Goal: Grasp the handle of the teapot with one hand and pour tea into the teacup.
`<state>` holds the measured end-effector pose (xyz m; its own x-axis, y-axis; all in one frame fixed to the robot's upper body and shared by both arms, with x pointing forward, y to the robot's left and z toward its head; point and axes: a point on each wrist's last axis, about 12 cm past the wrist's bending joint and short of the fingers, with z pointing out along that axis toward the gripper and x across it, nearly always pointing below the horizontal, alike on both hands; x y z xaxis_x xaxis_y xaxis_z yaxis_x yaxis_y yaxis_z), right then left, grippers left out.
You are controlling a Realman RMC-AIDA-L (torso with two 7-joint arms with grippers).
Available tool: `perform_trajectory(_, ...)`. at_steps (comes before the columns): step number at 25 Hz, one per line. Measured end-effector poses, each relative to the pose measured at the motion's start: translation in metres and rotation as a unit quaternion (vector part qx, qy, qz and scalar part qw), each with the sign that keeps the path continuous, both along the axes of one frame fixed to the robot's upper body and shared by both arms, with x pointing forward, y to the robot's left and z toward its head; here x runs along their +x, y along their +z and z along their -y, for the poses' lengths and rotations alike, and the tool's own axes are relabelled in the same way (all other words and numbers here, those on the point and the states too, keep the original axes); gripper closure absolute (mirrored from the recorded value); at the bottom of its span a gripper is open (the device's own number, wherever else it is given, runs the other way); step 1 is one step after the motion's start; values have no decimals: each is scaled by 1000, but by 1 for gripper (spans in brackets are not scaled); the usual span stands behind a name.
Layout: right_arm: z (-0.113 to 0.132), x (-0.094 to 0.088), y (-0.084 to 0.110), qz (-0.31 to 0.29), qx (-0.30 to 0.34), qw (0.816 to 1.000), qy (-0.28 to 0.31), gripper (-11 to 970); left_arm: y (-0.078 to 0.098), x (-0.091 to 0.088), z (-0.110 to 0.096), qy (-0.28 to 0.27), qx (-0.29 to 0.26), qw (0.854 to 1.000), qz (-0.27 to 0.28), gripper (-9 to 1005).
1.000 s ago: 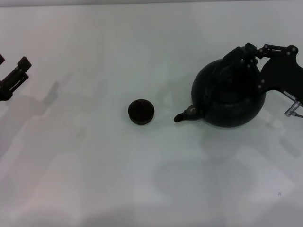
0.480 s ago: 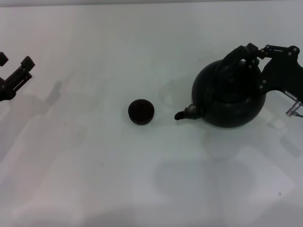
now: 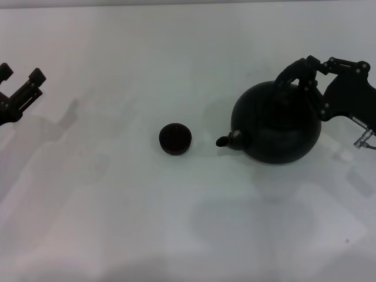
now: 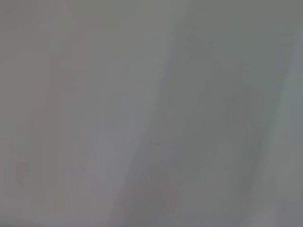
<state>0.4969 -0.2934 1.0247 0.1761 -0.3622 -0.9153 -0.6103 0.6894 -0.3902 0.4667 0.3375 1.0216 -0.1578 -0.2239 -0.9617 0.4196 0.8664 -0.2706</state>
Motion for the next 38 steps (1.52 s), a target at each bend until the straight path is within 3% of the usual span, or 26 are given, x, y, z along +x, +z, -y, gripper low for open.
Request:
perform_trajectory(12, 4, -3, 0, -24, 30, 999, -6, 538, -3, 0, -2, 10, 4, 1000, -9, 150)
perform_trajectory(17, 15, -11, -1, -23, 39, 999, -27, 303, -2, 2, -3, 14, 12, 1000, -4, 150)
perform_trajectory(23, 57, -37, 1, -2, 68, 990, -121, 82, 0, 7, -7, 34, 28, 999, 9, 149)
perform_trajectory(29, 100, -50, 6, 14, 113, 964, -241, 90, 5, 15, -18, 95, 31, 994, 40, 149)
perform_trajectory(38, 112, -40, 1, -19, 165, 938, -305, 94, 11, 33, -35, 200, 65, 976, 63, 150)
